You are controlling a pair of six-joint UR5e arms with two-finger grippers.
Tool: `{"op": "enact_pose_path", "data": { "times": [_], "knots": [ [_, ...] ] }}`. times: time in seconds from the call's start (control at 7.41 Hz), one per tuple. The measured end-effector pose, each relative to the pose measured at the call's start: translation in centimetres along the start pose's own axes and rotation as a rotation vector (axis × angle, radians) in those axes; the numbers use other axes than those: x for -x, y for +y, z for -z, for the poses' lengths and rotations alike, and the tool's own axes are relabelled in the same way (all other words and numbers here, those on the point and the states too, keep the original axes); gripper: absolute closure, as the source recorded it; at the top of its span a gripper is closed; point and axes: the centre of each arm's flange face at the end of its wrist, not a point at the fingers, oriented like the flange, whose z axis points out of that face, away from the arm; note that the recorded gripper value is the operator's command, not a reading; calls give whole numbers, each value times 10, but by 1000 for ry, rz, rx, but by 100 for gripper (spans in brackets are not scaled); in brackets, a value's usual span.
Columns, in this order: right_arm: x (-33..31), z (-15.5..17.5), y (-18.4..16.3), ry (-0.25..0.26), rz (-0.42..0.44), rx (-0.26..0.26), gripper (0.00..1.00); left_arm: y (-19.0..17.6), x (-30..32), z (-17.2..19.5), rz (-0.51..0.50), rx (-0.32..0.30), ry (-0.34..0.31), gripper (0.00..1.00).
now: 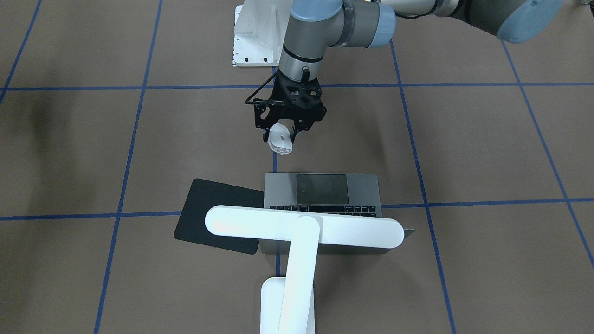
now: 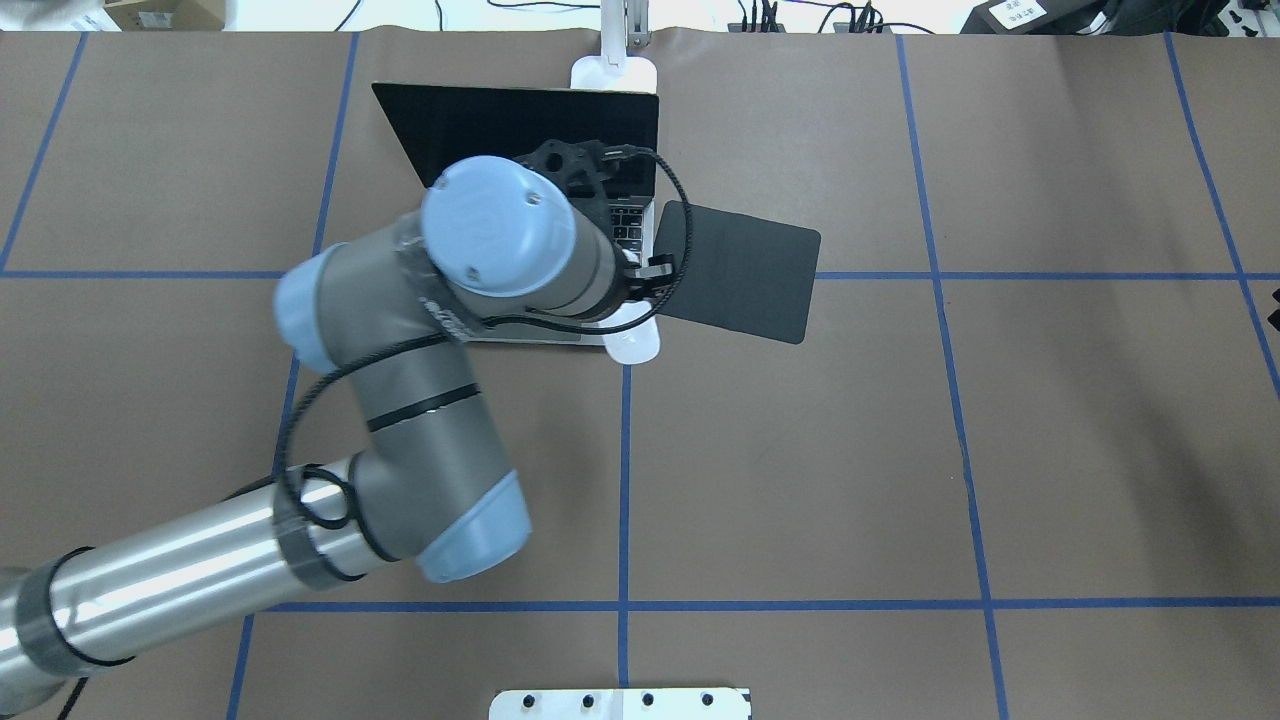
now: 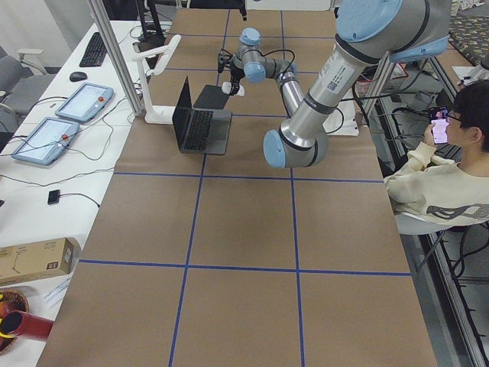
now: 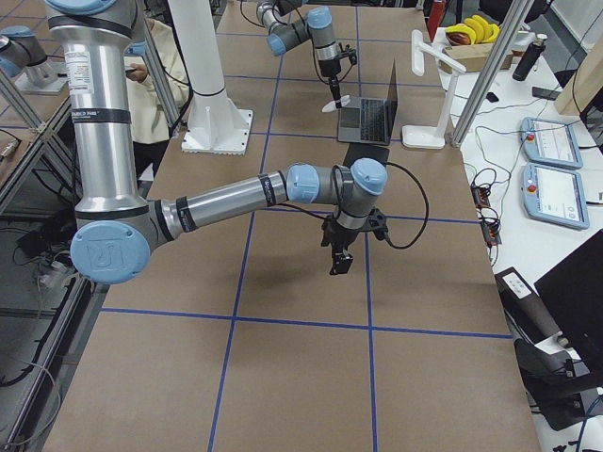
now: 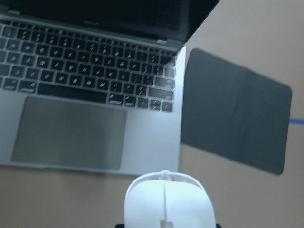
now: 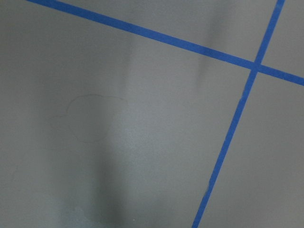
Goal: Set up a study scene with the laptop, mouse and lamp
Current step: 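Carry the white mouse with the left gripper onto the black mouse pad, then release the mouse and raise the left gripper away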
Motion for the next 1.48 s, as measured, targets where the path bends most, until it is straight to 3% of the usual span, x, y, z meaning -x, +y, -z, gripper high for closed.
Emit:
{"op": "enact_pose_path", "data": {
  "times": [0.54, 0.94, 1.08, 1.21, 1.35, 1.48],
  "knots": [
    [8, 8, 6, -10, 2, -14, 0, 40, -69, -84, 17, -196, 12, 92],
    [16, 17, 8, -13, -17, -20, 0, 44, -73, -113, 7, -319, -23, 91],
    [17, 18, 9, -18, -19, -21, 0, 41, -73, -116, 4, -360, -34, 75],
    [18, 18, 9, -26, -19, -22, 0, 38, -75, -117, 3, -394, -40, 10],
    [19, 18, 9, -33, -20, -22, 0, 35, -77, -116, 3, -417, -39, 1],
    [19, 18, 10, -41, -21, -22, 0, 33, -78, -115, 6, -434, -31, 1]
  ]
}}
